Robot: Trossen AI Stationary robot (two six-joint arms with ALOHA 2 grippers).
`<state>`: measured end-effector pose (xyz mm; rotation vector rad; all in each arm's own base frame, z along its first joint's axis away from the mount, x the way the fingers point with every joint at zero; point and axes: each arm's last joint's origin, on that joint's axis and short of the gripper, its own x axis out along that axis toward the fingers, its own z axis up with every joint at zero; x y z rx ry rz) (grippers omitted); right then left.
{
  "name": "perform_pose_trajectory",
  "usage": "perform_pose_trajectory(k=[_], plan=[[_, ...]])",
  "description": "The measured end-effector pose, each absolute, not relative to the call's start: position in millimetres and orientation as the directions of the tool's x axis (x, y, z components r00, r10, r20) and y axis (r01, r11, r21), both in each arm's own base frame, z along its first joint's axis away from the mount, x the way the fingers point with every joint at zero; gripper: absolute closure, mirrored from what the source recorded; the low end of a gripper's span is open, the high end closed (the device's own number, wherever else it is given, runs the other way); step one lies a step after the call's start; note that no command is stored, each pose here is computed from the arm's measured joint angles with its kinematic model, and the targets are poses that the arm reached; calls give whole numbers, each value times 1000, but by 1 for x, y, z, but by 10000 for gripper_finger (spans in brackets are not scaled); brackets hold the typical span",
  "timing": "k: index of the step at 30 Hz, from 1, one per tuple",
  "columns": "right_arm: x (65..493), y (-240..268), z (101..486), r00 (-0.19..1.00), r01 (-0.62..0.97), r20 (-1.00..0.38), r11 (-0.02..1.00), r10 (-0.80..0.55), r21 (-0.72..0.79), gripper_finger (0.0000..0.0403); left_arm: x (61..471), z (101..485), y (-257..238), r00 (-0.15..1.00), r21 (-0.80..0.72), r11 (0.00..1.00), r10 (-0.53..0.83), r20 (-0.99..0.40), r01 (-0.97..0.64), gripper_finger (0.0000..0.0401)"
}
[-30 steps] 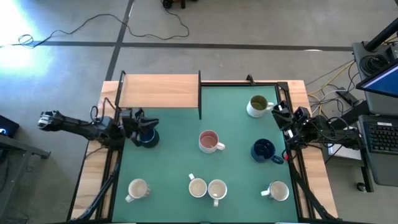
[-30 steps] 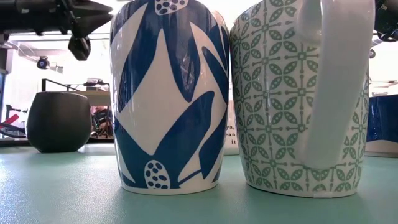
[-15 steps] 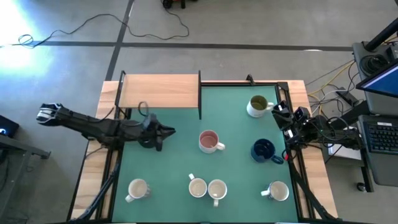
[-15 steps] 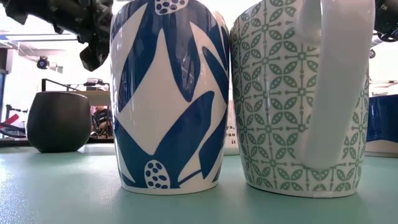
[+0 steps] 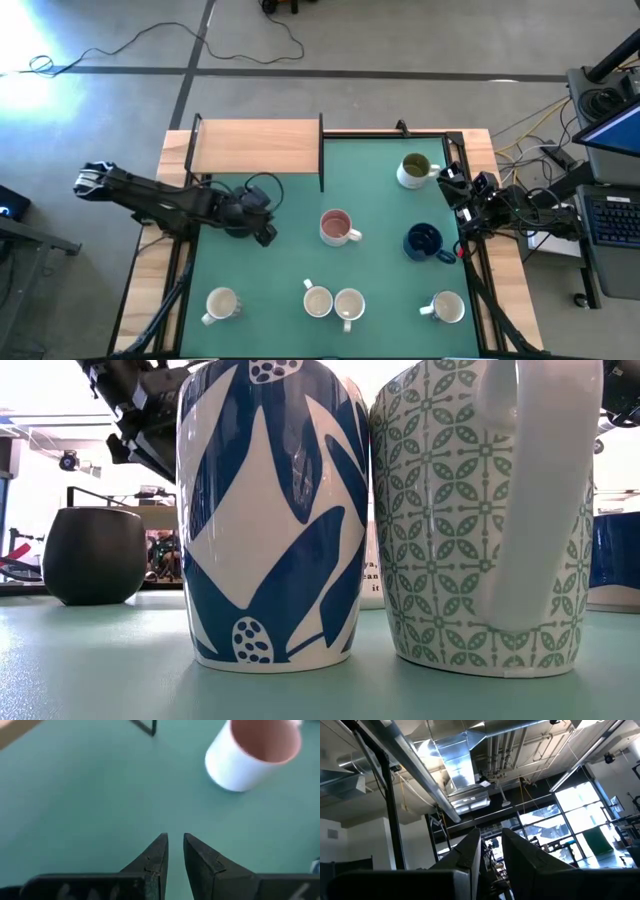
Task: Place coffee mugs
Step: Put the black blue mug on the shelf
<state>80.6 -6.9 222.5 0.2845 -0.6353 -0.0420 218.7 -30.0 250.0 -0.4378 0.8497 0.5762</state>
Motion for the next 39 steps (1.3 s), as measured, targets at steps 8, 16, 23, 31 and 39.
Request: perform_pose_trajectory(k=[8,16,23,31,39], plan=[[81,-7,223,805,-48,580,960,-125,275,335,227,257,-33,422,-119,706,272,-865,-698,359],[81,-7,222,805,-48,580,960,-125,275,335,234,251,-38,288,-101,649,189,-939,-754,358],[81,-7,223,805,-48,580,960,-126,275,335,232,256,-38,156,11,620,214,-964,-784,334],[81,-7,223,805,-48,580,960,-125,275,335,221,258,-36,45,114,616,236,-971,-779,275],[81,-7,222,805,-48,579,960,-125,275,335,216,256,-34,0,185,623,285,-958,-760,242]])
